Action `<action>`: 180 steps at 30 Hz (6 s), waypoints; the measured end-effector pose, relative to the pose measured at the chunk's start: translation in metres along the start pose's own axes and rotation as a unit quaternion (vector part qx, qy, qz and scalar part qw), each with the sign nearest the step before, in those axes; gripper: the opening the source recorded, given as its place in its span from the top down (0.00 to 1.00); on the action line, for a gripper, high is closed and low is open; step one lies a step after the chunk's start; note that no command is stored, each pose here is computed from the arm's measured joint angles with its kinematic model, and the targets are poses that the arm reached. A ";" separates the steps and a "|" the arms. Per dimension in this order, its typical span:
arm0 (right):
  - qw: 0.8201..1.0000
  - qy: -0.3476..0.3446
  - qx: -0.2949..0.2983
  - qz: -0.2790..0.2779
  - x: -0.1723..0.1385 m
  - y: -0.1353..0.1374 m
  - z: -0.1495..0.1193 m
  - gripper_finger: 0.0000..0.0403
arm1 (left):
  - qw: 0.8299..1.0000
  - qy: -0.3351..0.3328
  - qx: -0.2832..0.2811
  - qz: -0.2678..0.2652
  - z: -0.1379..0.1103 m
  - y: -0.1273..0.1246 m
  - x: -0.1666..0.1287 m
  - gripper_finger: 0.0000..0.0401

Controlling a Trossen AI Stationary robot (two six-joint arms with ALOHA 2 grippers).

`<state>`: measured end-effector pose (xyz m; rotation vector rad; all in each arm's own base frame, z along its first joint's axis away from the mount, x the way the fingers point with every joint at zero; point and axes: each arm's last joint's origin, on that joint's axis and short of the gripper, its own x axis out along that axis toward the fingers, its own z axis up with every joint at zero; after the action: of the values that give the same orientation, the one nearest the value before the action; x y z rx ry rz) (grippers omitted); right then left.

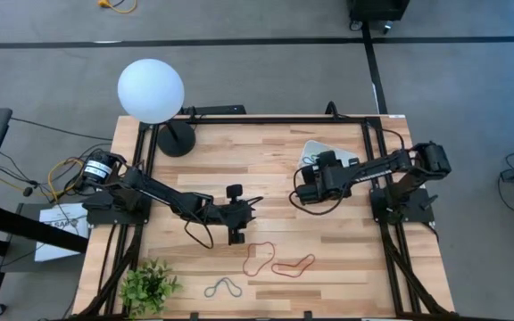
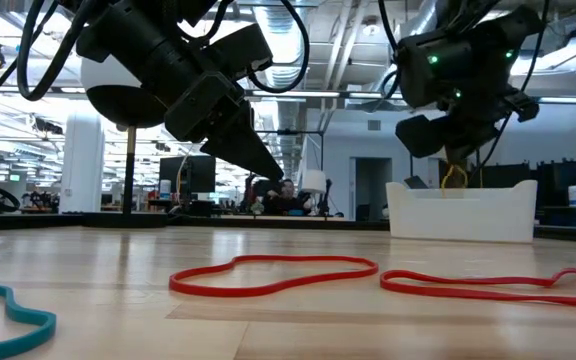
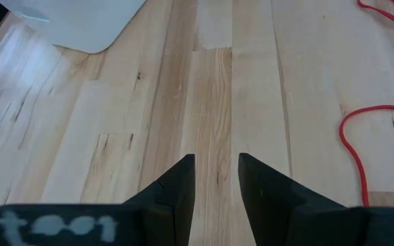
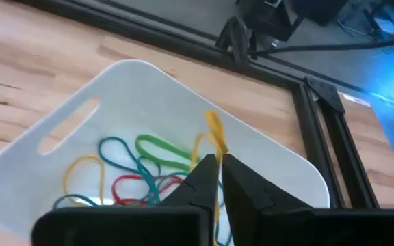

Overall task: Pick and place items into bin
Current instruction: Put the yellow rubber band into the white bin, then put the left red rubber band into the white bin

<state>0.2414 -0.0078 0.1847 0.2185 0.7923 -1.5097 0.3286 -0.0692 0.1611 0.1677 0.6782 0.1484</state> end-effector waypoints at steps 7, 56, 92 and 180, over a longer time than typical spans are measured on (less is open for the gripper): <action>1.000 0.011 0.002 0.004 0.001 0.001 -0.003 0.85 | 1.000 0.000 0.000 0.000 0.000 0.000 0.000 0.74; 0.812 -0.104 -0.256 0.514 -0.162 0.027 -0.110 0.81 | 0.971 0.021 -0.053 -0.232 -0.020 -0.037 0.026 0.74; 0.852 -0.072 -0.235 0.462 -0.109 0.061 -0.054 0.81 | 0.999 0.022 -0.023 -0.010 -0.016 -0.029 0.003 1.00; 0.908 -0.321 -0.235 0.130 -0.062 0.097 -0.050 0.99 | 0.998 -0.037 -0.047 -0.008 0.006 -0.022 -0.015 0.88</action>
<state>0.3235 0.0807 0.1510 -0.5002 0.5368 -0.9987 0.3230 -0.0943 0.1703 0.0763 0.5982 0.1584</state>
